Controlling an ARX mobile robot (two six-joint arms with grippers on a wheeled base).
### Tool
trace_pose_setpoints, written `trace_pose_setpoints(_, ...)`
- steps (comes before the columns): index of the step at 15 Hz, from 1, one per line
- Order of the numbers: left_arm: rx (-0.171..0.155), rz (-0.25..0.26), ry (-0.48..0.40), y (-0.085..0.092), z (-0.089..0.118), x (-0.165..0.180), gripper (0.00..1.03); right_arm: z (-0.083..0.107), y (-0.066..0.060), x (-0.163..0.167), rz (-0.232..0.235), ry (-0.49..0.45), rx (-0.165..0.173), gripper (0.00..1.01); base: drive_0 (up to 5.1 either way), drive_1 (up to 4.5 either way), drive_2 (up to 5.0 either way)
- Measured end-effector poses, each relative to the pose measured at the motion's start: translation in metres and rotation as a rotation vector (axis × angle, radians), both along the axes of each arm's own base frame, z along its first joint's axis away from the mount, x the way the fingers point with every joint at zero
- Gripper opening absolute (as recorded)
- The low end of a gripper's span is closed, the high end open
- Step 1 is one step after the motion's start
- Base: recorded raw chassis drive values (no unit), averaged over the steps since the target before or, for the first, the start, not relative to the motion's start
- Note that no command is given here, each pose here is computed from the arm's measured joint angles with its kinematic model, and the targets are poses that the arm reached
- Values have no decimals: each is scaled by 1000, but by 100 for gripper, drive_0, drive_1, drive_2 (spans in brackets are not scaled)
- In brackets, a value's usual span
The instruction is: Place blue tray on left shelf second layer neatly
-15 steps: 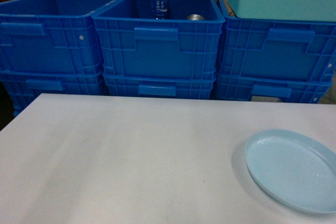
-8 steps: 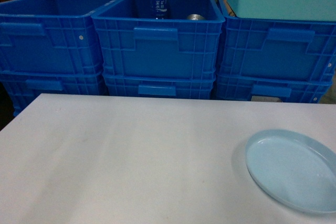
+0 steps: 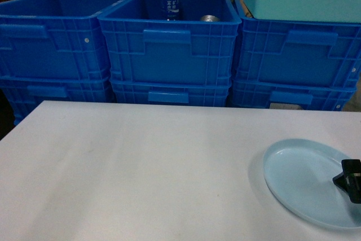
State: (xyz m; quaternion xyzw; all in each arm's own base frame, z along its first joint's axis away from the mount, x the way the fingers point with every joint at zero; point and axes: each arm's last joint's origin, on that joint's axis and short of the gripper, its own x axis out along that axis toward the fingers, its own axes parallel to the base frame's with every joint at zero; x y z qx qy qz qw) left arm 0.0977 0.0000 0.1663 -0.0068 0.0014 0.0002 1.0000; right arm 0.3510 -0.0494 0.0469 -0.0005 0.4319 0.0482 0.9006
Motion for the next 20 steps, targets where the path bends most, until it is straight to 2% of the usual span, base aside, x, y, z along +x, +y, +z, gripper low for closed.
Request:
trace_pose_setpoints(3,0,0,0,0,0,0,98,-3,-3,1,-19,-10,10,97,0,0,0)
trace_pose_setpoints(5,0,0,0,0,0,0,98,-4,-6,1,-32,-14,13,84,0,0,0)
trace_pose_setpoints(8,0,0,0,0,0,0,98,-6,-8,-1,-48,-26,20,45,0,0,0)
trace_pose_setpoints(11,0,0,0,0,0,0,98,-6,-7,-4,-47,-38,59,2,0,0,0)
trace_pose_setpoints(14,0,0,0,0,0,0,98,2,-6,-14,-45,-84,77,2,0,0,0)
trace_pose_setpoints(15,0,0,0,0,0,0,98,15,-7,-18,-28,-130,86,2,0,0,0)
trace_pose_setpoints(16,0,0,0,0,0,0,98,27,-9,-22,-9,-174,69,2,0,0,0)
trace_pose_setpoints(18,0,0,0,0,0,0,98,31,-13,-31,-2,-183,74,2,0,0,0)
trace_pose_setpoints(20,0,0,0,0,0,0,98,36,-12,-40,14,-199,95,2,0,0,0)
